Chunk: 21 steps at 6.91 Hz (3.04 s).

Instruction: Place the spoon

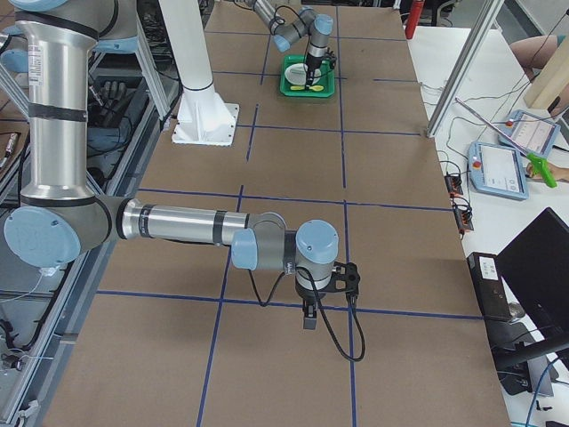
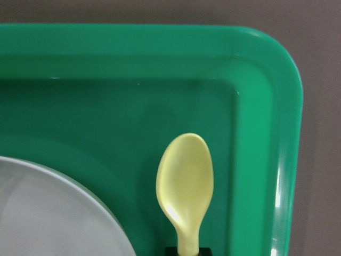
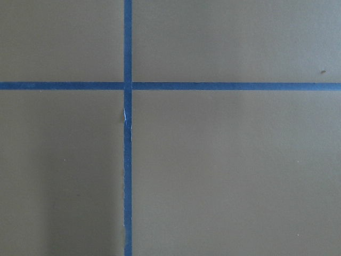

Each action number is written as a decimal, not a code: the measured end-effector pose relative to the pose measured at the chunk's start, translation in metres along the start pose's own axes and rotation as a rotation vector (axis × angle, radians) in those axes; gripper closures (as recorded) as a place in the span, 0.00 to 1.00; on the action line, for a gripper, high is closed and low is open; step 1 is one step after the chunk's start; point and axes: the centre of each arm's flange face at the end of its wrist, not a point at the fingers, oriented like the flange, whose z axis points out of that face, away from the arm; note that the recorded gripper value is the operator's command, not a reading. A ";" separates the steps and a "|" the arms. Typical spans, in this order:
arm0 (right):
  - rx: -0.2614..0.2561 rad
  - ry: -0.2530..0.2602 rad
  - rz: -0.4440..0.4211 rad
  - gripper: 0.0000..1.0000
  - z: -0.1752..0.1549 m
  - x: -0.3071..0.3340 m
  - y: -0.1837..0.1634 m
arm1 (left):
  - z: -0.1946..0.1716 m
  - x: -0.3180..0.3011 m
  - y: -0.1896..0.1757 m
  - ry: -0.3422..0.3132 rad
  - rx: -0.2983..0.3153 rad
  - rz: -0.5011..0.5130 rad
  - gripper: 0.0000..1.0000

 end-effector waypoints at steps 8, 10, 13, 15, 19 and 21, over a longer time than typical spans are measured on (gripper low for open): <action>0.000 0.000 0.000 0.00 0.000 0.000 0.000 | -0.170 -0.141 -0.054 0.107 0.211 -0.020 0.38; 0.000 0.000 0.000 0.00 0.000 0.000 0.000 | -0.199 -0.262 -0.039 0.041 0.268 0.043 0.38; 0.000 0.000 0.000 0.00 0.000 0.000 0.000 | -0.234 -0.431 -0.005 -0.051 0.284 0.083 0.39; 0.000 0.000 0.000 0.00 0.000 0.000 0.000 | -0.249 -0.517 0.008 -0.059 0.244 0.092 0.39; 0.000 0.001 0.000 0.00 0.000 0.000 0.000 | -0.250 -0.543 0.006 0.007 0.216 0.044 0.38; -0.001 0.000 0.001 0.00 0.000 0.000 0.000 | -0.247 -0.546 0.008 0.011 0.194 0.023 0.00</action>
